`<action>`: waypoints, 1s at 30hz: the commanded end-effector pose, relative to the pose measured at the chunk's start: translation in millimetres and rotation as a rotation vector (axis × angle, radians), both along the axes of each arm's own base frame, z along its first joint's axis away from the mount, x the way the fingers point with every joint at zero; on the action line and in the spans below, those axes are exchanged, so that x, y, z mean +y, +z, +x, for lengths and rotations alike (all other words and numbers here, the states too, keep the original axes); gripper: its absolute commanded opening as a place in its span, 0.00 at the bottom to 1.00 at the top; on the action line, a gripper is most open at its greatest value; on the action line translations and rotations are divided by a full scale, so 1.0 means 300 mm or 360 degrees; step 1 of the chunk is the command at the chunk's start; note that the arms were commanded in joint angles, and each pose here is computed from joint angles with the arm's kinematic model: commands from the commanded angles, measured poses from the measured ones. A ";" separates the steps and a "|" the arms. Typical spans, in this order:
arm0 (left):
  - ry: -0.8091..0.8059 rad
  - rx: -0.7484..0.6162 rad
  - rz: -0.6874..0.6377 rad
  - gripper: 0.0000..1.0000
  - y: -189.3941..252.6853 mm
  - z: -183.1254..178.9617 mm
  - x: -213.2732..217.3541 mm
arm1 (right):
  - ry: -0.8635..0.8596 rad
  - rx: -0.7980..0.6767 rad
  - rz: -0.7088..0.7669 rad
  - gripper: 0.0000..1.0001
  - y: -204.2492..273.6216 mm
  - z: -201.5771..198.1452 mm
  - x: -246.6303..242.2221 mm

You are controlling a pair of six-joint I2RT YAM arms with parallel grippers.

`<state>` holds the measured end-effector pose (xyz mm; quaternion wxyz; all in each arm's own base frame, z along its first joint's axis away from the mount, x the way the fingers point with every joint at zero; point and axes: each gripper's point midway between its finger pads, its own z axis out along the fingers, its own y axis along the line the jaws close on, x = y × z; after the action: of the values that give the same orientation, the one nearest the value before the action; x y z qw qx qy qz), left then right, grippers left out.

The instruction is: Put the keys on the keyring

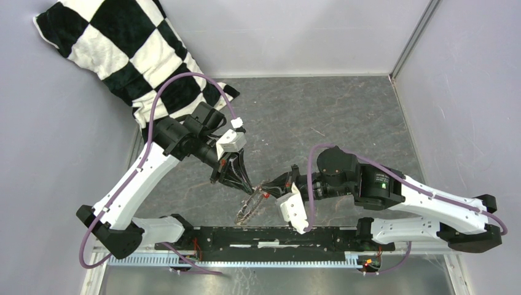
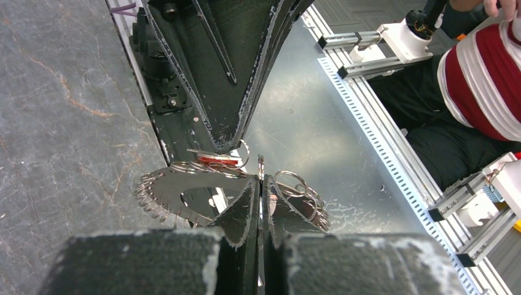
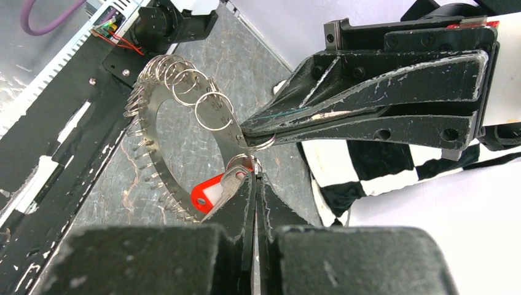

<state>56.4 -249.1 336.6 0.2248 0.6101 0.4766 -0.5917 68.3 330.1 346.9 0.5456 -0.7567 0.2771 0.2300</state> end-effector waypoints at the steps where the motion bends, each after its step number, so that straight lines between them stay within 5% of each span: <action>1: -0.0038 0.0044 -0.0087 0.02 0.051 -0.027 0.001 | 0.0043 0.0000 0.0054 0.01 0.035 -0.017 0.012; 30: 0.0020 0.0051 -0.0024 0.02 0.033 -0.007 -0.006 | -0.0046 -0.0048 0.0108 0.01 0.065 0.015 0.000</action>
<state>60.2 -252.3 337.3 0.2174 0.5949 0.4953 -0.5945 66.8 331.0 346.5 0.5440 -0.7574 0.2750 0.2340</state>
